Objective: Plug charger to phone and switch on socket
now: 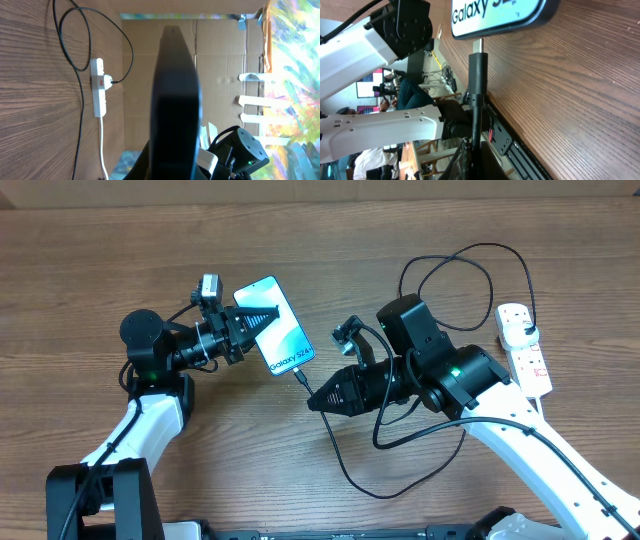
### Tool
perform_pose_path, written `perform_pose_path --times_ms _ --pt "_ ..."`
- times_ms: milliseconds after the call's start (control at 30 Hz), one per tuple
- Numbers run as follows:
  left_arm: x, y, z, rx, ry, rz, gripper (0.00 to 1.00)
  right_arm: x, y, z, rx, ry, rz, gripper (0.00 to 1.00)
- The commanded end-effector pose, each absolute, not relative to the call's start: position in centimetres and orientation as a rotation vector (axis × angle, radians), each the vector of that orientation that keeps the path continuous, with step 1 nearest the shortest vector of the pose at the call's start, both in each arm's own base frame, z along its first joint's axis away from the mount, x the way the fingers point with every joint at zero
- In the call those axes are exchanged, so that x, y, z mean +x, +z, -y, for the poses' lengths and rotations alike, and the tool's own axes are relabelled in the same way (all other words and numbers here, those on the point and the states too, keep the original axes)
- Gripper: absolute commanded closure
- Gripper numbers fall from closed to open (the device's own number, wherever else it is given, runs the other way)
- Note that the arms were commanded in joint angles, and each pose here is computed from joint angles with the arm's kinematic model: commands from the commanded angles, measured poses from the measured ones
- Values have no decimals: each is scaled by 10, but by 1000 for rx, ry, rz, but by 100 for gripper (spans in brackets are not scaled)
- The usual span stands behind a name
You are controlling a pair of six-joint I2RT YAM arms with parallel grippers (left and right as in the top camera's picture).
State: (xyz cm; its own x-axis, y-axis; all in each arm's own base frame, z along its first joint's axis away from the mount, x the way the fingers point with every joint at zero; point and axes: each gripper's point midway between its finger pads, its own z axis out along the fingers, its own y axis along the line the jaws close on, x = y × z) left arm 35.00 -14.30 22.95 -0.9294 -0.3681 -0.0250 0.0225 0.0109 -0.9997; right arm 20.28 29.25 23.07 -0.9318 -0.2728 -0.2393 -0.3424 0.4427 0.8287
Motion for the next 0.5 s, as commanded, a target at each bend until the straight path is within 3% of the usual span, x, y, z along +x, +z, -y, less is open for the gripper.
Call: perform_pose_path --times_ms 0,467 --pt "353 241 142 -291 -1969 -1982 96 200 249 -295 -606 1546 -2537 96" --pt "352 241 142 -285 -1973 -1985 96 200 244 -292 -586 1520 -2564 96"
